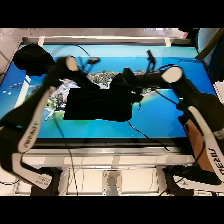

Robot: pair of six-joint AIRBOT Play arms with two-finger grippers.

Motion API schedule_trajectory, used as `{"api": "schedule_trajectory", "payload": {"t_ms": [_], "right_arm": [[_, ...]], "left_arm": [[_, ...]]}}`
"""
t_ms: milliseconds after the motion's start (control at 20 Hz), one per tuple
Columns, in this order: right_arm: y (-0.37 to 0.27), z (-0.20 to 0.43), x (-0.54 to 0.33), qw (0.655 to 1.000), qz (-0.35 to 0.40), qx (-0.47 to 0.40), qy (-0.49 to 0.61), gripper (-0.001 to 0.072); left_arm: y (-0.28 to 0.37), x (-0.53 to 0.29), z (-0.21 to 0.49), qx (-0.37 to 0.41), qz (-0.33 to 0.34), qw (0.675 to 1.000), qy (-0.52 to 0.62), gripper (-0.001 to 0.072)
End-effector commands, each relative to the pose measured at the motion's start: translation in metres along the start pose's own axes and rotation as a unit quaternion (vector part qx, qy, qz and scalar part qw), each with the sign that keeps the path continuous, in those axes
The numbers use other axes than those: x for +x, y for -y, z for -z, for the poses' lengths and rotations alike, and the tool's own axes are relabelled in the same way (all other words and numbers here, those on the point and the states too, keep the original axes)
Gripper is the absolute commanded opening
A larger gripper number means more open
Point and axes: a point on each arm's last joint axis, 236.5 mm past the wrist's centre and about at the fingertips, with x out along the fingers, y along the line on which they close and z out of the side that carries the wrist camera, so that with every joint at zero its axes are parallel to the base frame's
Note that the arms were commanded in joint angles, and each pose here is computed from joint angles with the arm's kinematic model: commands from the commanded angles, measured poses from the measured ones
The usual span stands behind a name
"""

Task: Fold the clothes and pants, and hang the long-sleeved shirts on hangers.

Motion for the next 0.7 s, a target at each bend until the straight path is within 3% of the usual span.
{"api": "schedule_trajectory", "payload": {"t_ms": [0,50,100,150,200,300,500,600,650], "right_arm": [[-0.038,0.008,0.058,0.999,-0.033,-0.017,0.025,0.0021],[-0.049,0.008,0.076,0.998,-0.045,-0.024,0.038,0.0023],[-0.061,0.008,0.093,0.997,-0.059,-0.027,0.052,0.0093],[-0.075,0.009,0.11,0.995,-0.079,-0.018,0.064,0.0412],[-0.088,0.012,0.125,0.993,-0.098,-0.006,0.067,0.0638],[-0.112,0.021,0.141,0.991,-0.121,-0.007,0.049,0.0617],[-0.148,-0.003,0.111,0.984,-0.145,-0.089,0.05,0.0617],[-0.107,-0.019,0.078,0.984,-0.065,-0.164,-0.006,0.0616],[-0.065,-0.023,0.056,0.982,0.007,-0.183,-0.05,0.058]], "left_arm": [[-0.061,-0.089,0.029,-0.058,-0.052,0.996,0.032,0.0008],[-0.074,-0.111,0.035,-0.077,-0.063,0.994,0.049,0.0008],[-0.084,-0.129,0.041,-0.092,-0.072,0.991,0.064,0.0008],[-0.094,-0.146,0.047,-0.107,-0.081,0.988,0.078,0.0008],[-0.102,-0.159,0.053,-0.119,-0.091,0.985,0.089,0.0008],[-0.117,-0.178,0.062,-0.139,-0.106,0.979,0.104,0.0008],[-0.126,-0.185,0.075,-0.157,-0.111,0.976,0.099,0.0008],[-0.125,-0.185,0.074,-0.157,-0.11,0.976,0.1,0.0008],[-0.125,-0.185,0.074,-0.156,-0.11,0.976,0.1,0.0008]]}}
